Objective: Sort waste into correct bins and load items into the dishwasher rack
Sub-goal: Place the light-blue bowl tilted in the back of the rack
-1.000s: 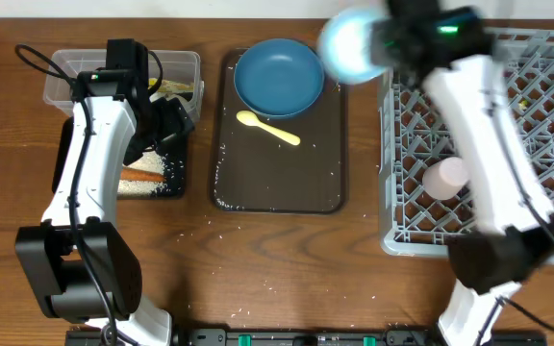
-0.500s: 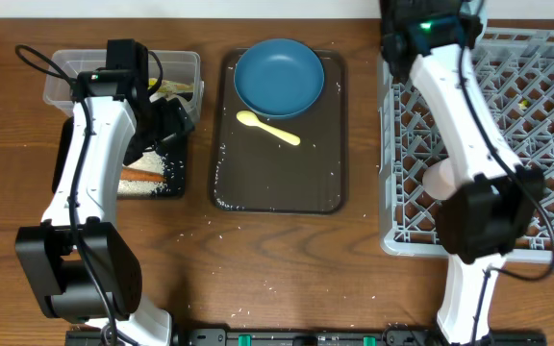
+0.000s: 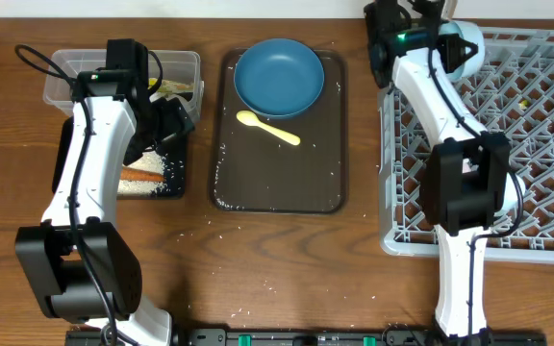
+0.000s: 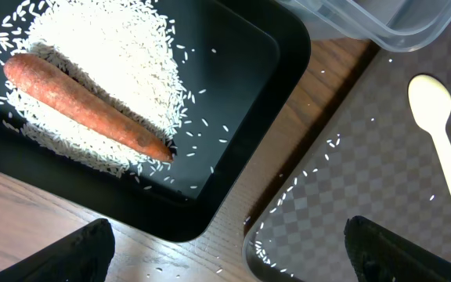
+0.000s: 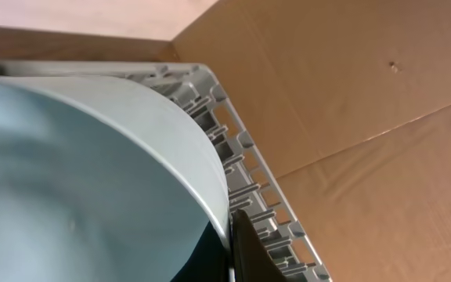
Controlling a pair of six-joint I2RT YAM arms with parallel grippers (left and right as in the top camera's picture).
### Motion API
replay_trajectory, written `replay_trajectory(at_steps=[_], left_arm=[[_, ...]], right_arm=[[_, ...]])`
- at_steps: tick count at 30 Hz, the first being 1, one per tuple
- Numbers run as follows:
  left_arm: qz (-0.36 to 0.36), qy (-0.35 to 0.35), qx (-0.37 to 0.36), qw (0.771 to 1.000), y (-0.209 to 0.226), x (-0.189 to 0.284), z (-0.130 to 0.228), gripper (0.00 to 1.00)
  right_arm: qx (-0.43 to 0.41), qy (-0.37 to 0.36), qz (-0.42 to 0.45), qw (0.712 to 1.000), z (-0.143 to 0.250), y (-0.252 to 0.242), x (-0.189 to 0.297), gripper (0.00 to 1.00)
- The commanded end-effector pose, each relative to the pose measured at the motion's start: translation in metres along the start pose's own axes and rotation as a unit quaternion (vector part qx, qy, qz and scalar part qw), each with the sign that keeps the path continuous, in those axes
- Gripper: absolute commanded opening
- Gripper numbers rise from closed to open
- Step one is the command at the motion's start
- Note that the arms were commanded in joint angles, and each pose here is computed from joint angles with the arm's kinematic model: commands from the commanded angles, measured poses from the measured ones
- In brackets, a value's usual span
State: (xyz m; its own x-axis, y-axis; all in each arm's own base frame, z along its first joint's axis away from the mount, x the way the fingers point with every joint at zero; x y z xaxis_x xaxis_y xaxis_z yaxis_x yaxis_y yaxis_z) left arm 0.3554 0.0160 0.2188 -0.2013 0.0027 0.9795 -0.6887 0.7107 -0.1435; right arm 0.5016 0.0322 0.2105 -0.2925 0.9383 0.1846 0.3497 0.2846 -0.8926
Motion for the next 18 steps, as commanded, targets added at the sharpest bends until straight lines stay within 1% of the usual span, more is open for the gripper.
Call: replay_trajectory(at_steps=[1, 6, 9, 15, 18], left_arm=[[-0.007, -0.005, 0.0, 1.0, 0.002, 0.0, -0.001, 0.96], [-0.007, -0.005, 0.0, 1.0, 0.002, 0.0, -0.001, 0.96], [-0.007, -0.005, 0.0, 1.0, 0.002, 0.0, -0.001, 0.96], [-0.007, -0.005, 0.0, 1.0, 0.002, 0.0, -0.001, 0.96], [-0.007, -0.005, 0.0, 1.0, 0.002, 0.0, -0.001, 0.96]], right_arm=[[0.002, 0.005, 0.006, 1.0, 0.001, 0.001, -0.006, 0.01], [-0.006, 0.009, 0.011, 1.0, 0.001, -0.001, -0.011, 0.01], [0.004, 0.014, 0.004, 1.0, 0.004, 0.0, -0.015, 0.01], [0.026, 0.02, -0.078, 0.996, 0.007, 0.014, -0.014, 0.01], [0.032, 0.021, -0.08, 0.996, 0.008, 0.015, -0.013, 0.01]])
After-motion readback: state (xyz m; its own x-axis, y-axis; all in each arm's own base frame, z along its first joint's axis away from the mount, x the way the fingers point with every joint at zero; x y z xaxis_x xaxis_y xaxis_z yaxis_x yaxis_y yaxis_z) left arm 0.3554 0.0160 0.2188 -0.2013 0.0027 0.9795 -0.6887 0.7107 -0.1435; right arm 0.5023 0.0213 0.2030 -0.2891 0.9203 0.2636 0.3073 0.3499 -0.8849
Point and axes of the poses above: each gripper's point midway between its finger pads, its own x axis back along the fingers, its own y axis along the line the jaws close on, z = x × y, the point moved 9 cm from there along x, back along the fingers, and after that the axes turned 14 degrees about x, right-handed, at the moved point
